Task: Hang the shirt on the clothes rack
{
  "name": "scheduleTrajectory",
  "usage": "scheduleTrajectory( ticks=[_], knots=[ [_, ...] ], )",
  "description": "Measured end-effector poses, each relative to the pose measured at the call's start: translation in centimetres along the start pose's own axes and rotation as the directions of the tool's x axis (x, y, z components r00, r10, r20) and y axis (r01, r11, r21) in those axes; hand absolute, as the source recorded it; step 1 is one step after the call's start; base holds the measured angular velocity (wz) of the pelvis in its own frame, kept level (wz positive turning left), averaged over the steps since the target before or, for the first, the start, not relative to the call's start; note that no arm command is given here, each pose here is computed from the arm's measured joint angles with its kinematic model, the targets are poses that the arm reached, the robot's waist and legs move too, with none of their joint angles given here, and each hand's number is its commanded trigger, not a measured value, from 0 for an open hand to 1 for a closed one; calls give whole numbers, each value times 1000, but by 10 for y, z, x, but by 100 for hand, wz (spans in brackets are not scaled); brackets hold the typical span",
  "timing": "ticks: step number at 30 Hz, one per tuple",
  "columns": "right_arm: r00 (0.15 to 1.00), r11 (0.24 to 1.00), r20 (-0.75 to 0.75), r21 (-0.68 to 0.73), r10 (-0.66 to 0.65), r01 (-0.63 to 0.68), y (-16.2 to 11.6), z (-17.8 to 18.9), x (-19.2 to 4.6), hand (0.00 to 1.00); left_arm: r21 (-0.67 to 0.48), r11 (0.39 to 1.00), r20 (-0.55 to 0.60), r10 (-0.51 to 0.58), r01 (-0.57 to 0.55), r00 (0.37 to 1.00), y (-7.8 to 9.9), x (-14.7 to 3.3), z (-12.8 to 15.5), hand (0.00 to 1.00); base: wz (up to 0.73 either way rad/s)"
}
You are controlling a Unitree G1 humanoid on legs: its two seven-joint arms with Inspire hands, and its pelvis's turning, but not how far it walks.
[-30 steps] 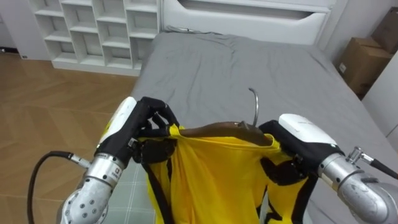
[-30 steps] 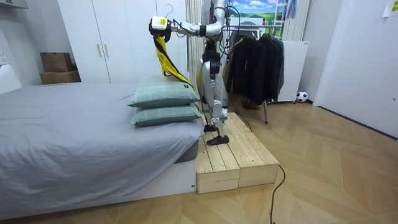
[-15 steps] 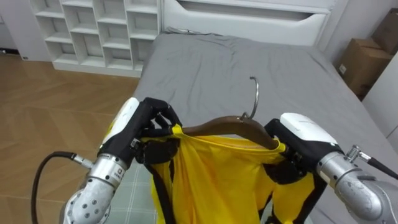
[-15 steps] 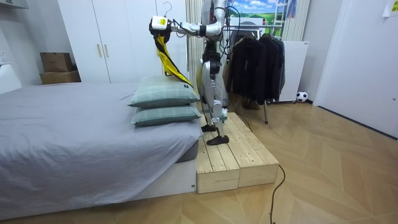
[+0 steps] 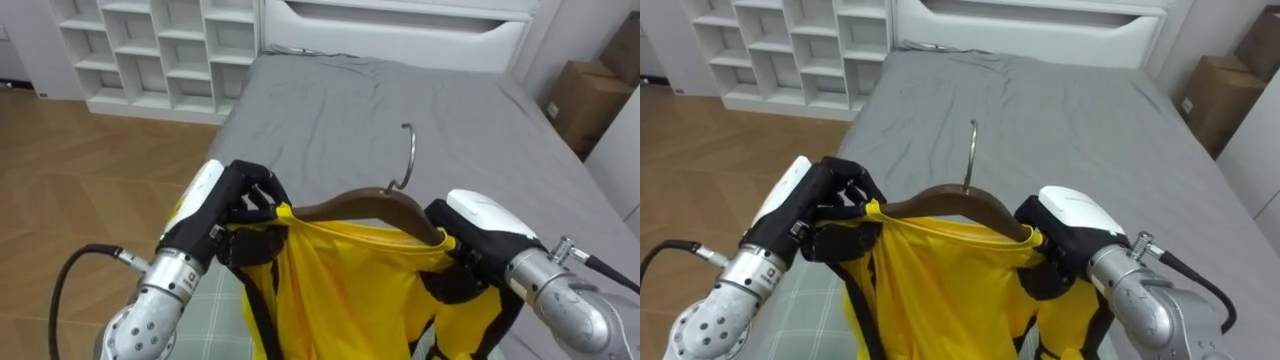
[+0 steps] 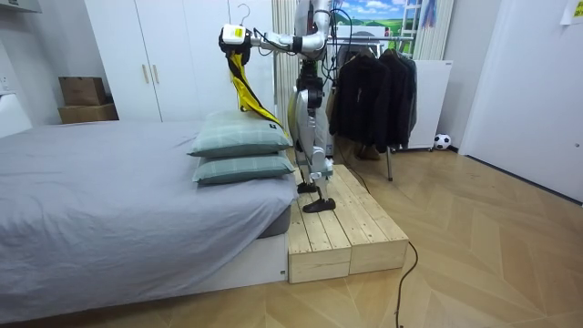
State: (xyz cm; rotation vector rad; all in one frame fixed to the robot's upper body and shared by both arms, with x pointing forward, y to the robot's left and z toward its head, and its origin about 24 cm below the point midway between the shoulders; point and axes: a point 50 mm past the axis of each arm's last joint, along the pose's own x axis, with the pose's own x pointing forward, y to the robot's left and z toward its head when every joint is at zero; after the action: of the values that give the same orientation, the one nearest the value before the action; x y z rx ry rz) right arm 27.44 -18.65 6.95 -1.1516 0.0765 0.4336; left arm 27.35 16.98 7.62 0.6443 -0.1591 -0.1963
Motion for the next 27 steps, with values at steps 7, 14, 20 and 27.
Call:
scheduleTrajectory(
  ticks=[7,14,20,27],
  knots=[
    [1000,1000,-2,4,14,-14,1,0,0,100,3,1000,-3,-1,1,1000,0,0,0,13,0],
    [997,997,-25,19,69,-69,8,-4,-1,100,-32,999,0,4,-4,1000,-2,0,1,0,0],
    [992,992,-39,44,119,-118,15,-9,-2,100,-56,998,2,0,0,1000,-4,1,2,0,0],
    [989,989,-40,42,144,-143,16,-9,-2,100,-58,998,3,-12,12,1000,-5,1,2,0,0]
  ],
)
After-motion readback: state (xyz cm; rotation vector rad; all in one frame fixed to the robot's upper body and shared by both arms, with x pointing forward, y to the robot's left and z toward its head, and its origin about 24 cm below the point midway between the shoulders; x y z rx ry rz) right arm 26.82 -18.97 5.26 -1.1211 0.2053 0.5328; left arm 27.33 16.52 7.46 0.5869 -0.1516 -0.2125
